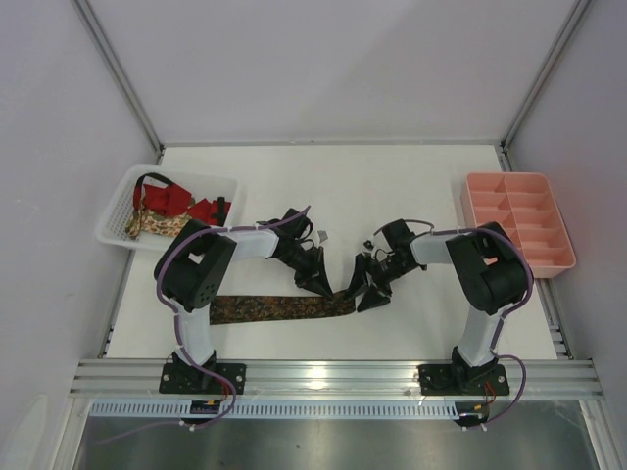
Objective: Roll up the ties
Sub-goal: Roll the tie
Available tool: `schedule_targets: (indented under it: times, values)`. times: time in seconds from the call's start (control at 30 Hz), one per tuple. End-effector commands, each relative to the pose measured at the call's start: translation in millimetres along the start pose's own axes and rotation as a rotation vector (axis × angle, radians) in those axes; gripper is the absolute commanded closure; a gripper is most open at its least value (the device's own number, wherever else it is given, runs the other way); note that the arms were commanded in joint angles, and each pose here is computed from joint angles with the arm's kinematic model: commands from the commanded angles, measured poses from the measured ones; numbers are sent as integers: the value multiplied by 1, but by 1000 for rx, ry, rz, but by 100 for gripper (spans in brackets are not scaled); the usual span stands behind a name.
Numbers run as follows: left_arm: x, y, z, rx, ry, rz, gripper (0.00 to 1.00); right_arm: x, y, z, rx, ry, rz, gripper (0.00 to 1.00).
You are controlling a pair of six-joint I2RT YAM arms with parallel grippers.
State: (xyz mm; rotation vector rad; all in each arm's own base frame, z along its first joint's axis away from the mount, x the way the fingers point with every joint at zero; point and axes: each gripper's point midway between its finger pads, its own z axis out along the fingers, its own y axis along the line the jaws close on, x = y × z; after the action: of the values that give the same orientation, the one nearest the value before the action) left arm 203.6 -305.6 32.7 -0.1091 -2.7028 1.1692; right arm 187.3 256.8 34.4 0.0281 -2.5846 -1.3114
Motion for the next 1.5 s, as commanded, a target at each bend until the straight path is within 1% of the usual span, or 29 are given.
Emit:
schedule_targets:
  times: [0.0, 0.2, 0.3, 0.4, 0.5, 0.6, 0.63, 0.7, 0.73, 0.83, 0.97, 1.23, 1.47]
  values:
    - [0, 0, 0, -16, -15, 8, 99, 2, 1, 3, -16, -17, 4, 34]
    - [2, 0, -1, -16, -17, 11, 100, 0, 7, 12, -18, -17, -4, 34]
    - [2, -1, -2, -16, -20, 14, 99, -3, 7, 17, -21, -19, 11, 37]
    - [3, -1, -3, -15, -21, 12, 99, -5, 8, 22, -17, -17, 8, 41]
    - [3, -2, -3, -12, -23, 15, 100, -6, 6, 26, 0, -21, 16, 51]
    - [5, -3, -5, -11, -22, 19, 99, -8, 6, 26, 6, -26, 25, 66]
    - [6, -5, -8, -7, -27, 30, 100, -8, 6, 25, 8, -29, 32, 75]
    - [7, -6, -10, -13, -27, 36, 100, -8, 9, 23, 6, -33, 29, 80]
    - [7, -8, -12, -11, -31, 44, 100, -8, 10, 22, 11, -32, 28, 84]
    - [9, -11, -14, -3, -28, 47, 100, -6, 9, 18, 34, -37, 31, 90]
    - [11, -13, -13, 0, -22, 52, 100, -4, 7, 14, 64, -44, 31, 93]
    - [20, -11, -3, 6, 26, 49, 100, -4, 18, 3, 81, -67, 15, 94]
    - [17, -21, 15, 7, 67, 72, 100, -5, 26, -6, 116, -90, 15, 96]
